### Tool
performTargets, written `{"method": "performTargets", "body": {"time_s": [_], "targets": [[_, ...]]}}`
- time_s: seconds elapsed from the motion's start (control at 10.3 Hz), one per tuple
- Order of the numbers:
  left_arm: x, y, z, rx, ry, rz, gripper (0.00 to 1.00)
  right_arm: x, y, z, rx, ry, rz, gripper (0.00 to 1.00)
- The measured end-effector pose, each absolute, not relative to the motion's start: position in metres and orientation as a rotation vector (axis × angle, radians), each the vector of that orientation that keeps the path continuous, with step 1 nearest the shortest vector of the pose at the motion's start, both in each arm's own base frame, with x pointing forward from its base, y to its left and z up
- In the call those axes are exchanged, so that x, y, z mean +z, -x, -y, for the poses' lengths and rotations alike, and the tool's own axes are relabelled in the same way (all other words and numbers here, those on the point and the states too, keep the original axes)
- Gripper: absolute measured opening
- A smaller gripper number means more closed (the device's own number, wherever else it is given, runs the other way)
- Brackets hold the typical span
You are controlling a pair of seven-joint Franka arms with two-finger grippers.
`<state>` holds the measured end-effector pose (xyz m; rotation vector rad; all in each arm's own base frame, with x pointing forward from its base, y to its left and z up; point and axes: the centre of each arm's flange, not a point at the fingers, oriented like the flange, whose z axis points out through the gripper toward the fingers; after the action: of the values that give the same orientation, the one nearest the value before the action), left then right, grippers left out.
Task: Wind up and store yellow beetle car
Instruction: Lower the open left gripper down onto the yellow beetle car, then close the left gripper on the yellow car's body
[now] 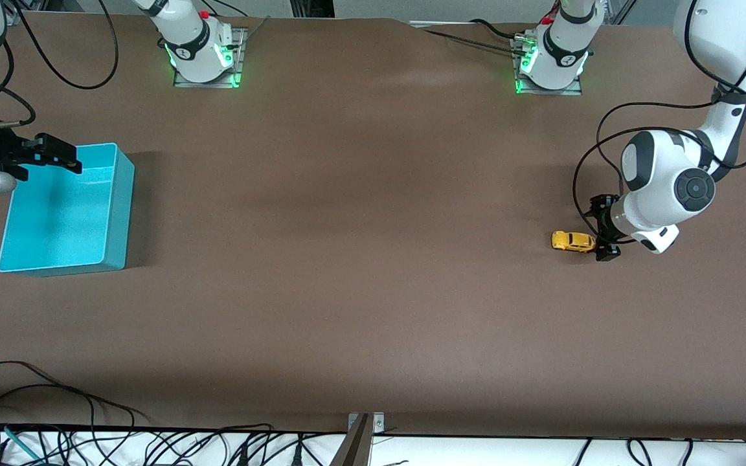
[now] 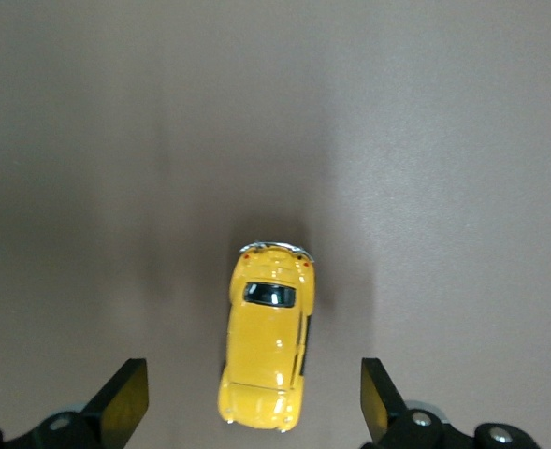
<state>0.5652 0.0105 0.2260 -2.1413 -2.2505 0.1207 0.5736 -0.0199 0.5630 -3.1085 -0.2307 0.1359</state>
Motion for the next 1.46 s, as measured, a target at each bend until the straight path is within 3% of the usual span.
{"method": "performTargets", "body": {"time_s": [0.49, 0.68, 0.88, 0.97, 1.17, 1.46], "targets": [[0.200, -0.563, 0.001, 0.139, 2.123, 2.258, 0.99, 0.563, -0.574, 0.020, 0.136, 3.108, 0.231, 1.00], [0.196, -0.562, 0.003, 0.146, 2.125, 2.249, 0.89, 0.563, -0.574, 0.020, 0.137, 3.108, 0.231, 1.00], [0.196, -0.562, 0.005, 0.146, 2.128, 2.246, 0.55, 0.563, -0.574, 0.020, 0.137, 3.108, 0.231, 1.00], [0.196, -0.562, 0.005, 0.146, 2.129, 2.245, 0.48, 0.562, -0.574, 0.020, 0.138, 3.108, 0.231, 1.00], [0.197, -0.563, 0.005, 0.145, 2.131, 2.244, 0.38, 0.562, -0.573, 0.020, 0.141, 3.108, 0.231, 1.00], [0.197, -0.562, 0.007, 0.142, 2.140, 2.232, 0.38, 0.561, -0.574, 0.020, 0.142, 3.108, 0.230, 1.00]]}}
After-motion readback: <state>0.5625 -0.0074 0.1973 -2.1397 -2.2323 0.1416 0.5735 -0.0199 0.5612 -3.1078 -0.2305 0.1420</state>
